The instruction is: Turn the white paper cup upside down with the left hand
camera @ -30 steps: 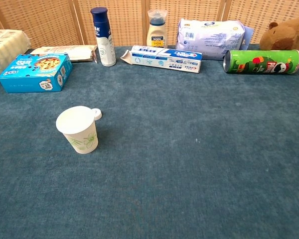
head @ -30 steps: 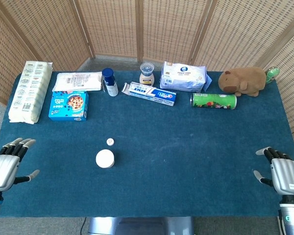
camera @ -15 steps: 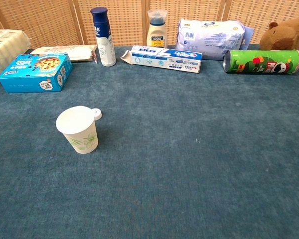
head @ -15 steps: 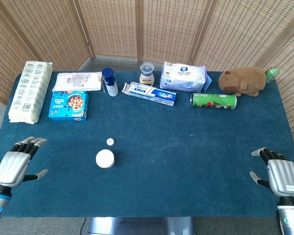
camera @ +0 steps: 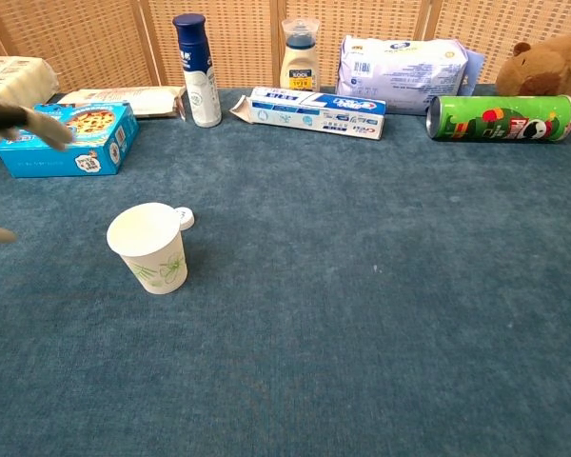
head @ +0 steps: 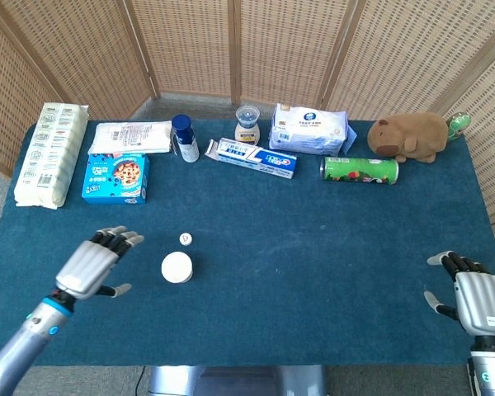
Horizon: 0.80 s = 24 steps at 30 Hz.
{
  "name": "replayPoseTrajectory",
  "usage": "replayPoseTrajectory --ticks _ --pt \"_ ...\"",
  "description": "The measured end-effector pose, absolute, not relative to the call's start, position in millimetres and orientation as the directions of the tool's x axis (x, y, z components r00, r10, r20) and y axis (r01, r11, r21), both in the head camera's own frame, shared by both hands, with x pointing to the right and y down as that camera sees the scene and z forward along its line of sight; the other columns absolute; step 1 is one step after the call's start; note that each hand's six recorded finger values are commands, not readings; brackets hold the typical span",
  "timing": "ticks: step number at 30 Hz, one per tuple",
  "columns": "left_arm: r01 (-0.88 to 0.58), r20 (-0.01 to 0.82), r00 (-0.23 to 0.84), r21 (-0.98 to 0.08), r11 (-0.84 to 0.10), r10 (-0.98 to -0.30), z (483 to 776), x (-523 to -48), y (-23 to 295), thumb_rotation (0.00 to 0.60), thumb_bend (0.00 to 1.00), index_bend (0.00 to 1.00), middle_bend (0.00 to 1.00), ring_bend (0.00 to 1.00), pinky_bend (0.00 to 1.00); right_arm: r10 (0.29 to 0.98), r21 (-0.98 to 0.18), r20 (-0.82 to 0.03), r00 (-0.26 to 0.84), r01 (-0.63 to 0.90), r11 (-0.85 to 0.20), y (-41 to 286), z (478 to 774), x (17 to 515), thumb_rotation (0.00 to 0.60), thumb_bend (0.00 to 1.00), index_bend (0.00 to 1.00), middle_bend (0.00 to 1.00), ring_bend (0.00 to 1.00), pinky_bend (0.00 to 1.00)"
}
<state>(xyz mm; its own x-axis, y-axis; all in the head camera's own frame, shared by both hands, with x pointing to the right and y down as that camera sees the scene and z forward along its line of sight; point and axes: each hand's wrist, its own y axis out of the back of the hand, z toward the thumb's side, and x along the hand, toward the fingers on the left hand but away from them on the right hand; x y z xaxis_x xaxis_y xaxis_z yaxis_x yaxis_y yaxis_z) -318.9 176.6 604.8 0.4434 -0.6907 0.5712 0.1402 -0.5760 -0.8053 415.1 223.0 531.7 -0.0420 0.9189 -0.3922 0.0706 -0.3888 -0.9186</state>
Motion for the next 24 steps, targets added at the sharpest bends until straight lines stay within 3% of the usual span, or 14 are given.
replayPoseTrajectory --ticks 12,24 --pt "0.203 0.609 0.531 -0.767 -0.609 -0.589 638.6 -235.8 176.6 0.378 0.19 0.13 0.17 0.07 0.19 0.933 -0.932 -0.358 -0.038 0.082 -0.354 224.3 526.1 417.8 0.600 0.25 0.35 0.35 0.40 0.42" --pt "0.249 0.641 0.504 -0.749 -0.614 -0.579 648.2 -227.7 176.5 0.379 0.24 0.17 0.13 0.00 0.16 0.938 -0.938 -0.342 -0.056 0.088 -0.336 227.9 521.8 425.5 0.600 0.25 0.35 0.35 0.40 0.42"
